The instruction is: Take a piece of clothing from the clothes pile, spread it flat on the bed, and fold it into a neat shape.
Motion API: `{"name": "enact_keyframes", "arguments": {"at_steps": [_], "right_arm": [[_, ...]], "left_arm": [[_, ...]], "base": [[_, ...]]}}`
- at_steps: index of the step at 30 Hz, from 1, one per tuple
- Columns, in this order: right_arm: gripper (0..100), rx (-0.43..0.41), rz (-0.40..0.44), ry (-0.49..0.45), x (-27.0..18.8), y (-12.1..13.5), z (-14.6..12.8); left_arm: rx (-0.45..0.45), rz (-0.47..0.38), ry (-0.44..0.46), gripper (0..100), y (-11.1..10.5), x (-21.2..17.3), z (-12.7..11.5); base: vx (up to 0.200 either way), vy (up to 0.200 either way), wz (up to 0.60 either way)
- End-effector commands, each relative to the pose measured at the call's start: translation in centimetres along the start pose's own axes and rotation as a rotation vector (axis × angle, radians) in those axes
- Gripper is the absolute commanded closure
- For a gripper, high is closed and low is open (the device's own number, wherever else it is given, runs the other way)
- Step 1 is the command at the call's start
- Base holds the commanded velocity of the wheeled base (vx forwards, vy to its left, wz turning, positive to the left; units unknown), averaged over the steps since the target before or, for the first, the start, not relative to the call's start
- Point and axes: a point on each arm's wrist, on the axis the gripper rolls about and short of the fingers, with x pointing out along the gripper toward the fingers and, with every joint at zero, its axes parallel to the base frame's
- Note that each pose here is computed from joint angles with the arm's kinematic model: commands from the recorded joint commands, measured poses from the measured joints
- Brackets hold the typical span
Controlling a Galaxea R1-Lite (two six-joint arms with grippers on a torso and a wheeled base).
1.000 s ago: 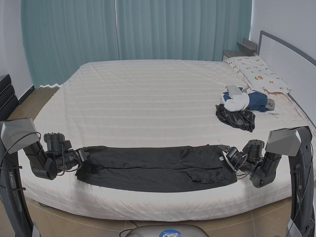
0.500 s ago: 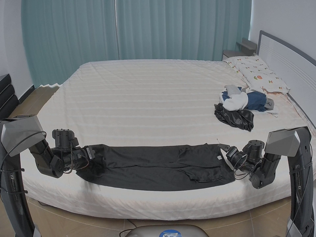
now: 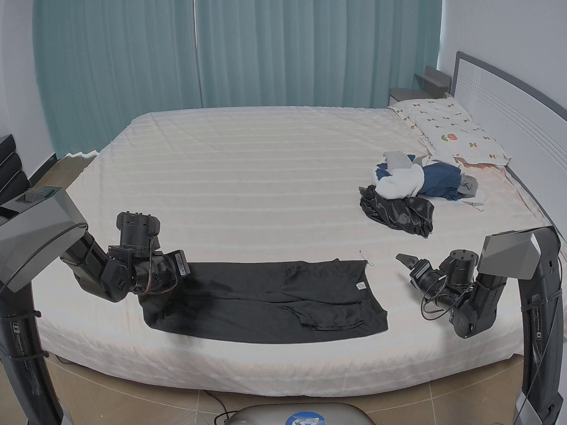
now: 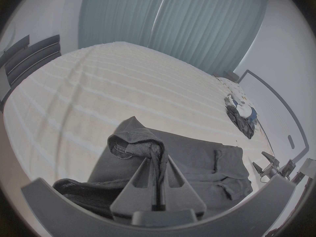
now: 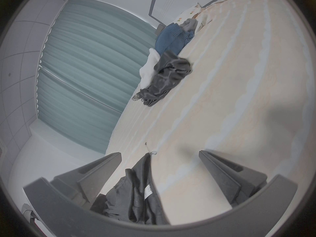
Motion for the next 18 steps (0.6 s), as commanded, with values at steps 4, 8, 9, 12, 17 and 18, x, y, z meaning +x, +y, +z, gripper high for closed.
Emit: {"name": "enact_keyframes", "arguments": {"at_steps": [4, 8, 9, 12, 17, 18], "right_arm": [[0, -0.001, -0.001, 0.002, 0.0, 0.0, 0.0], [0, -0.002, 0.001, 0.002, 0.0, 0.1, -0.1], [0, -0.001, -0.001, 0.002, 0.0, 0.0, 0.0], [0, -0.001, -0.001, 0.004, 0.0, 0.0, -0.1], [0, -0.001, -0.002, 0.005, 0.0, 0.0, -0.1], [0, -0.001, -0.002, 0.005, 0.0, 0.0, -0.1]], "left_arm": [[0.006, -0.049, 0.021, 100, -4.2, -0.1, 0.2], [-0.003, -0.038, 0.034, 100, -5.7, 0.2, 0.4], [0.000, -0.032, 0.034, 100, -6.2, 0.2, 0.5], [0.002, -0.036, 0.035, 100, -7.3, 0.1, 0.6], [0.007, -0.050, 0.064, 100, -8.8, 0.2, 0.3], [0.011, -0.052, 0.071, 100, -9.1, 0.3, 0.3]], "base": [[0.000, -0.200, 0.00], [0.000, -0.200, 0.00], [0.000, -0.200, 0.00], [0.000, -0.200, 0.00], [0.000, -0.200, 0.00], [0.000, -0.200, 0.00]]}}
